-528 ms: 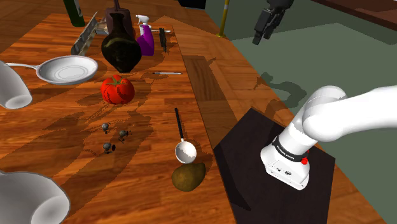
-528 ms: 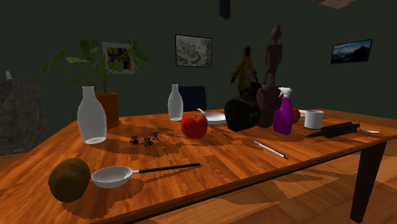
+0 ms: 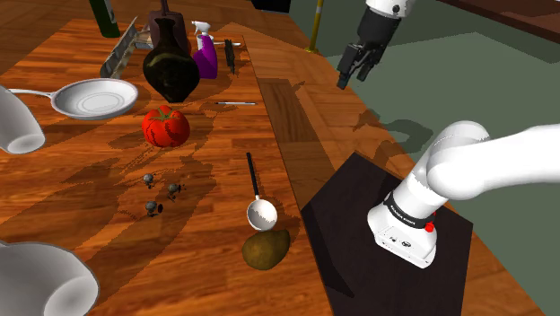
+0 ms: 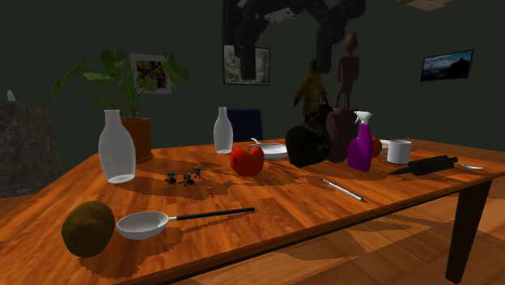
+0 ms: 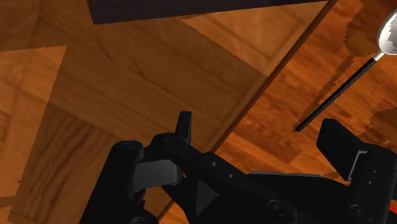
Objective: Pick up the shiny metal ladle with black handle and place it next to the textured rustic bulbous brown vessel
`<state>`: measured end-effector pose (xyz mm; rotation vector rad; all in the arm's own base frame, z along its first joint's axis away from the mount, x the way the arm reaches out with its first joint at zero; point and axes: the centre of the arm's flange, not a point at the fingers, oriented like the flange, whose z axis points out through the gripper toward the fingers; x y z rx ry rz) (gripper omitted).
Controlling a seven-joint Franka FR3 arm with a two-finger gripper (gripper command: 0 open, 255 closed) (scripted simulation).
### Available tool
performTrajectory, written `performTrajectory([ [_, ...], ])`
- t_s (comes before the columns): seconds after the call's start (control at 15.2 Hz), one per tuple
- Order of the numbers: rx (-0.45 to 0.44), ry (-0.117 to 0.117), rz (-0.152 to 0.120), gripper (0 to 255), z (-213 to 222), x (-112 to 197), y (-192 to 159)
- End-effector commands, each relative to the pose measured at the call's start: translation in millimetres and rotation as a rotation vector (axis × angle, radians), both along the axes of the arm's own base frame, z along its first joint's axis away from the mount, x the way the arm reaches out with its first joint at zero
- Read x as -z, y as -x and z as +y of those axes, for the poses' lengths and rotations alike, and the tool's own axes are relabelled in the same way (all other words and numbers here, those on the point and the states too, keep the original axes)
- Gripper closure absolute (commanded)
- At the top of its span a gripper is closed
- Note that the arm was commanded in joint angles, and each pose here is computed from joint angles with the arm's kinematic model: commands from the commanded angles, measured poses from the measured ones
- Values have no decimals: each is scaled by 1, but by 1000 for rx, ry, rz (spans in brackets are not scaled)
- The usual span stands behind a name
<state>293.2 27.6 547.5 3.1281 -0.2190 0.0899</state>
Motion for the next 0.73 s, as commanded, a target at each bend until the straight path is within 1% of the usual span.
performTrajectory([
  [0.0, 43, -6, -7, 0, 19, 22, 2],
  [0.66, 234, -31, -40, 0, 107, 118, -9],
])
